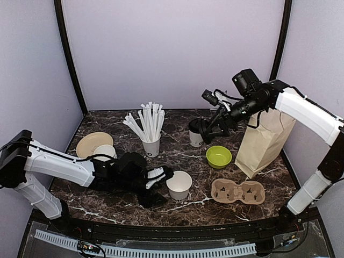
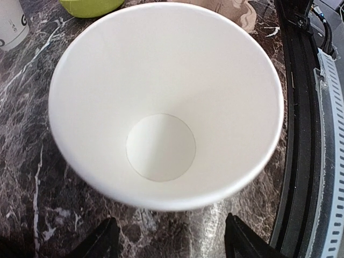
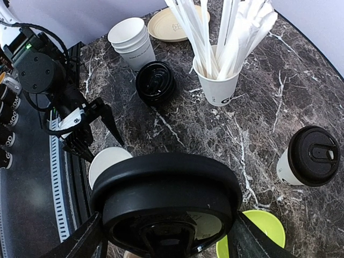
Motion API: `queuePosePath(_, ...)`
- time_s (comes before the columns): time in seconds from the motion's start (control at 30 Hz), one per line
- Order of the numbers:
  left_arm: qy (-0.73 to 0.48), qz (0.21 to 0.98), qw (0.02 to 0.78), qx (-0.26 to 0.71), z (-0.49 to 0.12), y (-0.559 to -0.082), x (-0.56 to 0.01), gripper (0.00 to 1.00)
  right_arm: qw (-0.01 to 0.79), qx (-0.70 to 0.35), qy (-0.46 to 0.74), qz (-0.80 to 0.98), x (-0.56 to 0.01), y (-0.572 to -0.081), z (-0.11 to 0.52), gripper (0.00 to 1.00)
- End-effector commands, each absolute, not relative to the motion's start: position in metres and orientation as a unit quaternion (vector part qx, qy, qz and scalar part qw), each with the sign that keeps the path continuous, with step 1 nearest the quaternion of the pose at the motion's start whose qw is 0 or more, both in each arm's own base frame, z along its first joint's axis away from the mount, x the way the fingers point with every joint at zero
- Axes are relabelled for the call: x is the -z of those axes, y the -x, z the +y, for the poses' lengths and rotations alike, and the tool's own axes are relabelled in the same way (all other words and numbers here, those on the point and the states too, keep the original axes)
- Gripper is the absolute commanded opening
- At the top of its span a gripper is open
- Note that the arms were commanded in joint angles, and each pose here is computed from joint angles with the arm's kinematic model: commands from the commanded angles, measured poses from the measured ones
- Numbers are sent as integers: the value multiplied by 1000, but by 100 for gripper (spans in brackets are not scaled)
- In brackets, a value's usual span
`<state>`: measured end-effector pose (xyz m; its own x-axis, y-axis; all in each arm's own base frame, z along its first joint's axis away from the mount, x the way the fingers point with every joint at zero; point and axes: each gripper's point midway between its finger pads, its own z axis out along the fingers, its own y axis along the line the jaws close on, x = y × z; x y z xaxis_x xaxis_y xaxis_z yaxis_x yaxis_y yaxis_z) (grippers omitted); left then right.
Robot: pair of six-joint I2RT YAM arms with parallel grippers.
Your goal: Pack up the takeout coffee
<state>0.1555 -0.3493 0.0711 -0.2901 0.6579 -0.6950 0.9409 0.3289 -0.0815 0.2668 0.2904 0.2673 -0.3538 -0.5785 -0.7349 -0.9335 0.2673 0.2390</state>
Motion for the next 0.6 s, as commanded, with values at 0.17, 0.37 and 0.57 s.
queuePosePath(0.17, -541, 714, 356, 264, -380, -170, -73, 69, 266, -299, 547, 736, -268, -247, 292, 73)
queuePosePath(0.37, -552, 701, 351, 283, -397, -170, -66, 66, 250, -281, 566, 734, -258, -241, 295, 73)
queuePosePath(0.57, -561, 686, 354, 299, -414, -169, -67, 64, 237, -274, 578, 731, -249, -234, 299, 73)
